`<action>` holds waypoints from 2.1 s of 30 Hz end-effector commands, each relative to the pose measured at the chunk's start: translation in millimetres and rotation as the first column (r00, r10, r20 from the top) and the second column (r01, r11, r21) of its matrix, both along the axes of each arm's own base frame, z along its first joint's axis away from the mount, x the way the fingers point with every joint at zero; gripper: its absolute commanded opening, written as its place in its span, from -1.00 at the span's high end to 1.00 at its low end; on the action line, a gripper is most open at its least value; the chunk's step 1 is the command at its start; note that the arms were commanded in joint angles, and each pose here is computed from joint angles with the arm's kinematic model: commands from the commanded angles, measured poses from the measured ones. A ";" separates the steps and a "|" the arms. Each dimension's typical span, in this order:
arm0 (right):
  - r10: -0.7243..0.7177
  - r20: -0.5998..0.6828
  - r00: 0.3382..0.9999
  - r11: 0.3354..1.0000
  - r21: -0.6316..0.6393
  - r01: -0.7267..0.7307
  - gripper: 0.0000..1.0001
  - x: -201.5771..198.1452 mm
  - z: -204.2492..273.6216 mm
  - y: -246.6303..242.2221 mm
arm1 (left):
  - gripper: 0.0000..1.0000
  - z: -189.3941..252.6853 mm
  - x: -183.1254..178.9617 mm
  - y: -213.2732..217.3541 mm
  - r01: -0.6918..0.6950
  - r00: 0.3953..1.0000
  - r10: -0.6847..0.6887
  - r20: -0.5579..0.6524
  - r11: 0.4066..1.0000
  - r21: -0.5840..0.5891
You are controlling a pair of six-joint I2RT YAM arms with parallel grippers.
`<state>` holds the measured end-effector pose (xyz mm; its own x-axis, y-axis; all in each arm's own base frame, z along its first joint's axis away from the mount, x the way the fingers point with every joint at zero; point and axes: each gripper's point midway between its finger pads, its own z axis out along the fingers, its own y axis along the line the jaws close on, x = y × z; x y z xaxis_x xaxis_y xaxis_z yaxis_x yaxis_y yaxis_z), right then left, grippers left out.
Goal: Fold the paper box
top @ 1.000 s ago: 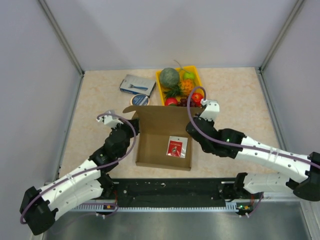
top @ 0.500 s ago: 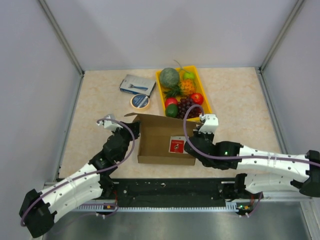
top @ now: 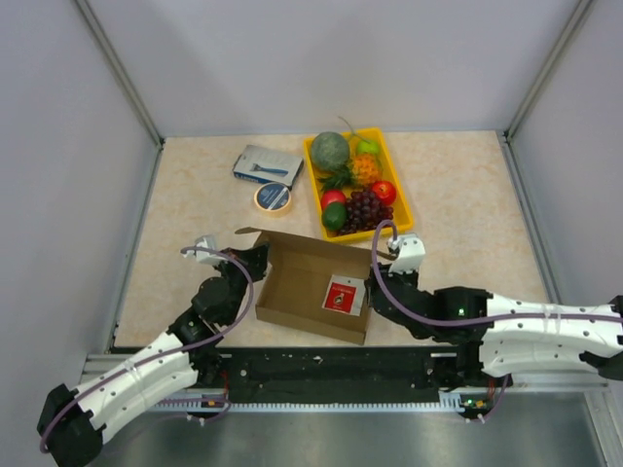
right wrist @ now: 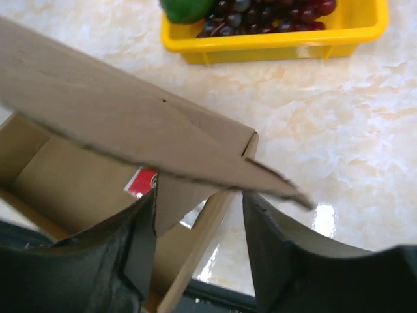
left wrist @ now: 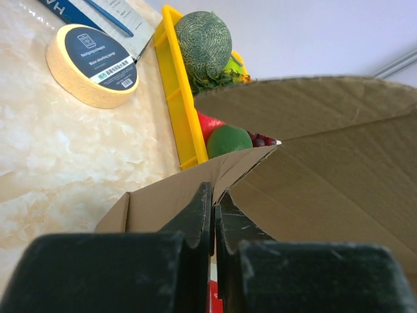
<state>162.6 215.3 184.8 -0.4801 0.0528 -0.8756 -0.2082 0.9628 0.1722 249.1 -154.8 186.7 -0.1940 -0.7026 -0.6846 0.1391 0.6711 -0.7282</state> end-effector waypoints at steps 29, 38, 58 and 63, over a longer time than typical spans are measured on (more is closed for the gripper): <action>0.618 0.040 0.785 0.643 0.549 -0.534 -0.24 43.4 228.0 137.8 | 1.00 -79.4 -17.9 11.5 0.054 0.986 -0.013 -0.163 0.968 0.247; 0.742 -0.170 0.648 0.557 0.695 -0.455 -0.22 35.6 134.3 186.0 | 0.90 -84.1 -30.1 11.2 0.108 0.982 -0.066 -0.175 0.963 0.246; 0.743 -0.202 0.638 0.530 0.759 -0.378 -0.21 19.7 63.4 178.8 | -0.08 -35.8 -144.3 20.1 0.399 0.822 -0.375 -0.429 0.916 -0.037; 0.748 -0.223 0.625 0.545 0.744 -0.387 -0.21 11.6 49.2 179.6 | -0.04 48.0 -187.2 22.7 0.574 0.789 -0.581 -0.201 0.813 -0.098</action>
